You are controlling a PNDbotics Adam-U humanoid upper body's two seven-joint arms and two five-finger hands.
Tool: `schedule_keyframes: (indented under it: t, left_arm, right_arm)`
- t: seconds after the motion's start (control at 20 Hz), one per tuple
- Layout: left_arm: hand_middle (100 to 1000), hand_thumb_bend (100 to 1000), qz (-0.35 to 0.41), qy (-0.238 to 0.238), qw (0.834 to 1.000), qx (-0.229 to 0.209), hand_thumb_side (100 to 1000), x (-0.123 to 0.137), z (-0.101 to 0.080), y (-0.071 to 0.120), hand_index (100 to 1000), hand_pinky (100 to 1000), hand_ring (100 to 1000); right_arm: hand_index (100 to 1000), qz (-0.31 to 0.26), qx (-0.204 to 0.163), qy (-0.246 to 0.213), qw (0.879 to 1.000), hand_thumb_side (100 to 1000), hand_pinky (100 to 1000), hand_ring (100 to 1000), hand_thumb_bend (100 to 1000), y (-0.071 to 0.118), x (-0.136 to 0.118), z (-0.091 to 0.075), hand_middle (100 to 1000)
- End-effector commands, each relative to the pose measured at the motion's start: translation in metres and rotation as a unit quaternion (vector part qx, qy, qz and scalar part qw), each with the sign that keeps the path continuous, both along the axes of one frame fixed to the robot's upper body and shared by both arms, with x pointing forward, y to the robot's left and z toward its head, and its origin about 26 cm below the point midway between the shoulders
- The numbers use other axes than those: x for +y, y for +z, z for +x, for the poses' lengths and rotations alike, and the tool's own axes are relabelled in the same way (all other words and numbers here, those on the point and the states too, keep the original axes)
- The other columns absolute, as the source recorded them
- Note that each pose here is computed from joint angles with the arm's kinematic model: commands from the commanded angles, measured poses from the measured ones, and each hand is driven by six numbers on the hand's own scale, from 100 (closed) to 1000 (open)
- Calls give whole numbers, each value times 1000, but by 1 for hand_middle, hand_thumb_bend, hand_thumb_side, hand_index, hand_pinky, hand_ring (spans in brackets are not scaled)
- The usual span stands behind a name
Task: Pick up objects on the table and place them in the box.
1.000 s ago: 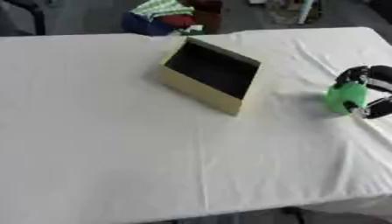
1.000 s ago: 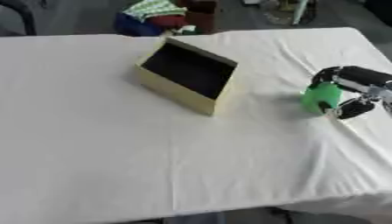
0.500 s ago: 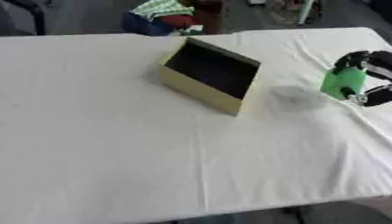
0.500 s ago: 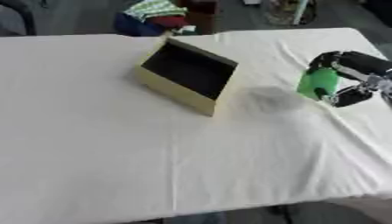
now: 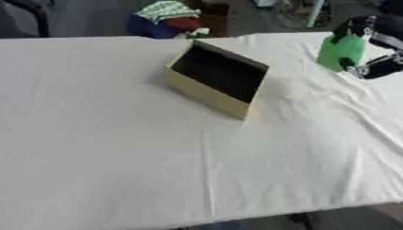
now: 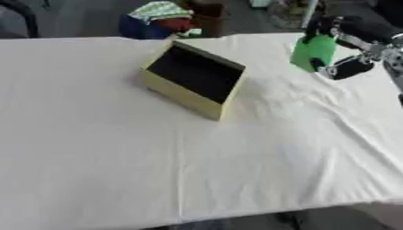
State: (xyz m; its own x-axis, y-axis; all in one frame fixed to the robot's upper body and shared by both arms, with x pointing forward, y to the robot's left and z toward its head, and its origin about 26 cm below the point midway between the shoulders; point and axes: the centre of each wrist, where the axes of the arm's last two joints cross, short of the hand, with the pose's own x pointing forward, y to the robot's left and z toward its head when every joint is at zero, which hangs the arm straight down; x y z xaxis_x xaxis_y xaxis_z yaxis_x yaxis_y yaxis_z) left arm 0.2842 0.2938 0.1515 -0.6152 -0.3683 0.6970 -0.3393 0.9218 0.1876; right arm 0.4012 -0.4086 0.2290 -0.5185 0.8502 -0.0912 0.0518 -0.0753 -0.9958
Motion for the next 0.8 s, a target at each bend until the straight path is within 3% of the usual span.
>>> schedule_keyframes:
  t: [0.05,0.25,0.45,0.8]
  left_arm:
    - [457,100,8,-4,1000,-9,697,2,0,7,618,628,469]
    - [457,100,7,-11,1000,-9,697,0,1,7,618,628,469]
    - [457,100,6,-18,1000,-10,698,-3,2,8,618,628,469]
    - [456,100,3,-27,1000,-11,698,-6,3,9,618,628,469]
  right_arm:
    - [583,-24,-26,37,999,100,713,653,100,26,23,10,389]
    - [581,-38,-33,89,995,100,713,655,100,38,62,32,392]
    - [593,-45,-19,122,991,100,716,664,100,39,95,53,403]
    - [684,-78,46,122,988,100,735,713,100,12,124,82,472]
